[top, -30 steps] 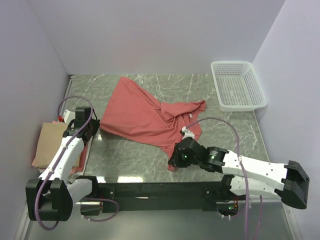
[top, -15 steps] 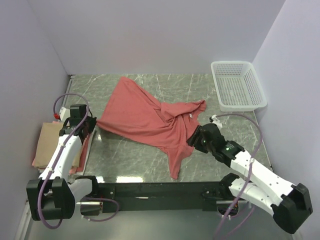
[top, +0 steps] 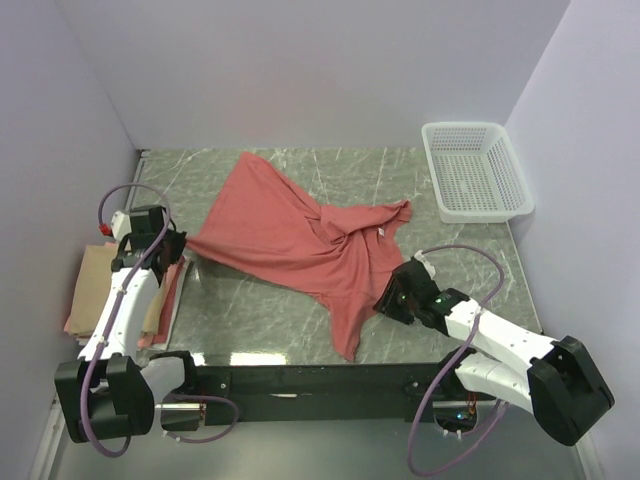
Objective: Fold and stack the t-shirts
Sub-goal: Flatten the tshirt out
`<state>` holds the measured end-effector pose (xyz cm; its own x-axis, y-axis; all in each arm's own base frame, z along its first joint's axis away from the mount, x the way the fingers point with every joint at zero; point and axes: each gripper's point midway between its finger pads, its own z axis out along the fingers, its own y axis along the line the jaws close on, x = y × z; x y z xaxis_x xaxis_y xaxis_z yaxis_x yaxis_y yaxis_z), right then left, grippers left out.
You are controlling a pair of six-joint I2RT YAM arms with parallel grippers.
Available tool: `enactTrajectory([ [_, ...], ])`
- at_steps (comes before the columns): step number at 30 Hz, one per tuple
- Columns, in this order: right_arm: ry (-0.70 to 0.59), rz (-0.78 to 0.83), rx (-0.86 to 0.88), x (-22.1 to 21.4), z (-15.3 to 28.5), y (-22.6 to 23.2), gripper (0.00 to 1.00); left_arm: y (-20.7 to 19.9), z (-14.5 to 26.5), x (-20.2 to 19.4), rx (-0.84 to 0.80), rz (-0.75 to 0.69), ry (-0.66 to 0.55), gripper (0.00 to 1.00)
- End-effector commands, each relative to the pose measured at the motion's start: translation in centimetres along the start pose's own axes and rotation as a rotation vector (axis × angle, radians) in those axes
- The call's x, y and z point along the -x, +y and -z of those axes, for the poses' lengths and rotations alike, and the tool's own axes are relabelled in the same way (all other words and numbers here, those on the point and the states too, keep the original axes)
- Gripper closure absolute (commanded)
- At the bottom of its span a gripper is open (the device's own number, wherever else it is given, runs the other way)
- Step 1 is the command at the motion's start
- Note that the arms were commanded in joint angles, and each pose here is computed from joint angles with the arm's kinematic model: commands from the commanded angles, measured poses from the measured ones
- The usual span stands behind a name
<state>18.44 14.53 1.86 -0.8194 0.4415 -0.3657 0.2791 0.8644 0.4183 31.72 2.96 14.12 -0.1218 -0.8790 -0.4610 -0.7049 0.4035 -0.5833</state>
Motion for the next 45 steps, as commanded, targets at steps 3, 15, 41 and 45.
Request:
enactTrajectory([
  [3, -0.049, -0.064, 0.041, 0.8, -0.5, 0.8, 0.51, -2.6, 1.5, 2.9, -0.073, -0.004, -0.059, 1.0],
  [15, -0.053, -0.06, -0.015, 1.0, -1.3, 0.0, 0.51, -2.6, 1.5, 4.3, -0.079, -0.004, -0.064, 1.0],
  [41, -0.535, -0.01, 0.126, 17.3, 15.7, 9.5, 1.0, -9.5, 7.5, 8.7, -0.291, -0.091, -0.12, 1.0],
  [45, -0.667, -0.011, 0.191, 20.7, 22.5, 11.1, 1.0, -13.3, 13.4, 11.1, -0.443, -0.108, -0.189, 1.0],
])
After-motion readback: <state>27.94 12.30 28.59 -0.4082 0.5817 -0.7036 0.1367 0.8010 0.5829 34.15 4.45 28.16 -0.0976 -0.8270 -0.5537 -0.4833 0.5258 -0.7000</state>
